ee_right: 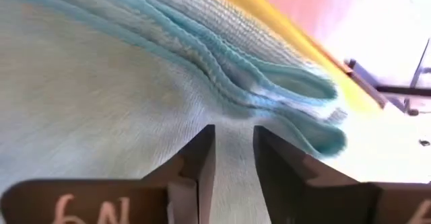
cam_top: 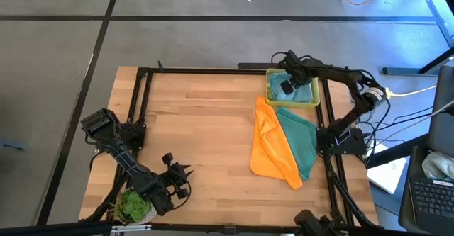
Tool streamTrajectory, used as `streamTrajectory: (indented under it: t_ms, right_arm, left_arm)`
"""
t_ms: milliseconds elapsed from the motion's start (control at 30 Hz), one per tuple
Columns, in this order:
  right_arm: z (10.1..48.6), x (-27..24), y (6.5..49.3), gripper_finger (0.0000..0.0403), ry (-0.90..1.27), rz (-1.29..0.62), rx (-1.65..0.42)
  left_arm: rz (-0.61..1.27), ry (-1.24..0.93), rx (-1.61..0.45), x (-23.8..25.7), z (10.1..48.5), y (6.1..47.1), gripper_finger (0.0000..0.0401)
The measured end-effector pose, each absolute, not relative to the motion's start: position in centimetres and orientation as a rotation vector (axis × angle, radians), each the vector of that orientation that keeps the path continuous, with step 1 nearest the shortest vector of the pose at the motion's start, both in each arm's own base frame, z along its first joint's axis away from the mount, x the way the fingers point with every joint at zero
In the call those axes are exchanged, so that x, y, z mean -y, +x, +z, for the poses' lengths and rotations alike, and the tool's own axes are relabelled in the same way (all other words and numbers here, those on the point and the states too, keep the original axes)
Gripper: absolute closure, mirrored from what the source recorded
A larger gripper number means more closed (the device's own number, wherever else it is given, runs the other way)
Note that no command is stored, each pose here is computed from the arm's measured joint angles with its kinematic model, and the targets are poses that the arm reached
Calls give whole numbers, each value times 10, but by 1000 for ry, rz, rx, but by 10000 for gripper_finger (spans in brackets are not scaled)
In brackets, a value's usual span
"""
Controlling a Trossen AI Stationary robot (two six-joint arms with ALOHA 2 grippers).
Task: Fold microfiber towels
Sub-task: Put the folded blue microfiber cloth into the yellow bin, then fold the yellow microfiber cloth
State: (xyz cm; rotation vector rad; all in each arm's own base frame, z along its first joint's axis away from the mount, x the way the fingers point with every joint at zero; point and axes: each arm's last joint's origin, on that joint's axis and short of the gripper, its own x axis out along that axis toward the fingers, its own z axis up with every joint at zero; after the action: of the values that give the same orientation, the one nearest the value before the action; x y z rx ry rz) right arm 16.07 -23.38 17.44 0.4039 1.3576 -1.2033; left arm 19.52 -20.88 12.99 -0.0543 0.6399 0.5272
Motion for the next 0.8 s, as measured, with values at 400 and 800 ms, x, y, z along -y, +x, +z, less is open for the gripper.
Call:
streamTrajectory:
  t_ms: [400, 800]
  right_arm:
    - [223, 148, 187, 300, 550, -643, -1081]
    - [182, 35, 218, 300, 538, -152, -1142]
  left_arm:
    - [545, -38, -600, 203, 131, 207, 305]
    - [313, 71, -501, 191, 153, 278, 305]
